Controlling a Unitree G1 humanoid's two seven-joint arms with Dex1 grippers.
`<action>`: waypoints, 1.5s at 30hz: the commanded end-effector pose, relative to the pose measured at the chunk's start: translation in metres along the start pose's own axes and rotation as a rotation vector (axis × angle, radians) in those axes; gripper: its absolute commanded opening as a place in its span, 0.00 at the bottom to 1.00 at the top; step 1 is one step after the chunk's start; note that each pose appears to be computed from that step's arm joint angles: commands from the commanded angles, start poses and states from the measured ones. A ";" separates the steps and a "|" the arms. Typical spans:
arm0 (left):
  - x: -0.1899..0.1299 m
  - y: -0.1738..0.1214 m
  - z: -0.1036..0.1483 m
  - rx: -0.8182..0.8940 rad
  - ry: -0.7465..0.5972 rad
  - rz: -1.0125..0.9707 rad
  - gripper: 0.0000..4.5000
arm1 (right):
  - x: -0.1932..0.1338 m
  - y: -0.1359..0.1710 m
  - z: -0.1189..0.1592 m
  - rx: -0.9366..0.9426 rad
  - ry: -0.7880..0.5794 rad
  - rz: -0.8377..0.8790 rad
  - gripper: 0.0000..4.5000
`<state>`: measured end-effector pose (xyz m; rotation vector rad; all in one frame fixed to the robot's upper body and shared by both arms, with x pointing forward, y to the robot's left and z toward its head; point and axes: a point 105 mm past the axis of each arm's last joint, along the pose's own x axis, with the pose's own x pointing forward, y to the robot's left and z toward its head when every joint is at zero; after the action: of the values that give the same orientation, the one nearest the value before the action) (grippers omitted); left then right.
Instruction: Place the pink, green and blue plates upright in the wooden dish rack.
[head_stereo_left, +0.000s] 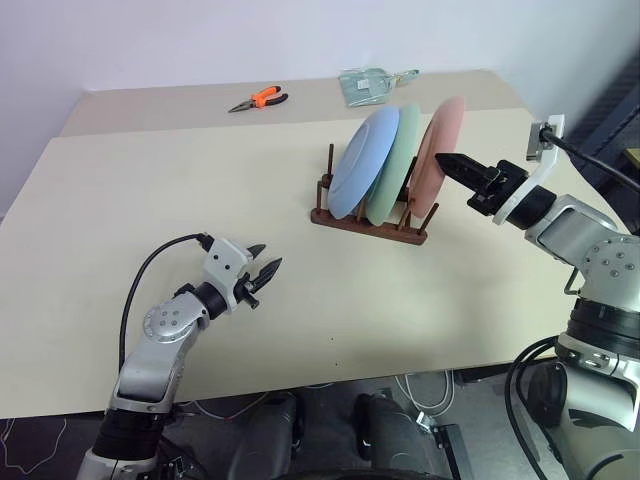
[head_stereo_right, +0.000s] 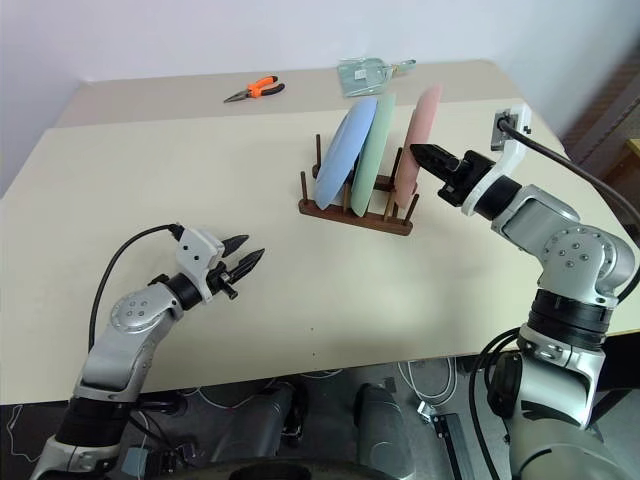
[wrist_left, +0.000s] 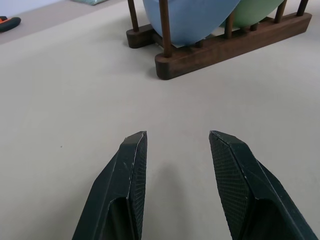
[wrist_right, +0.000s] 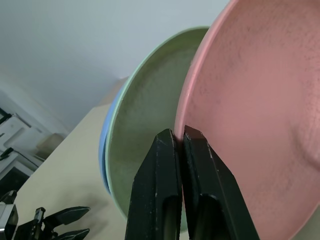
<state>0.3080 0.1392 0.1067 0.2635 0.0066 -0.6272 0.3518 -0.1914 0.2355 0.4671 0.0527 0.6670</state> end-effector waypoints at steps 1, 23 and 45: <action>0.000 0.000 0.009 0.025 -0.033 -0.002 0.45 | -0.001 0.012 0.009 -0.066 -0.045 0.028 0.02; 0.002 -0.001 0.011 0.034 -0.044 -0.034 0.45 | -0.016 0.039 -0.018 -0.223 -0.054 0.107 0.02; 0.006 -0.001 0.012 0.032 -0.053 -0.034 0.45 | -0.020 0.019 -0.042 -0.303 0.033 0.055 0.15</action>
<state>0.3120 0.1366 0.1088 0.2685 -0.0054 -0.6576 0.3186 -0.1740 0.1961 0.2015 0.0024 0.7140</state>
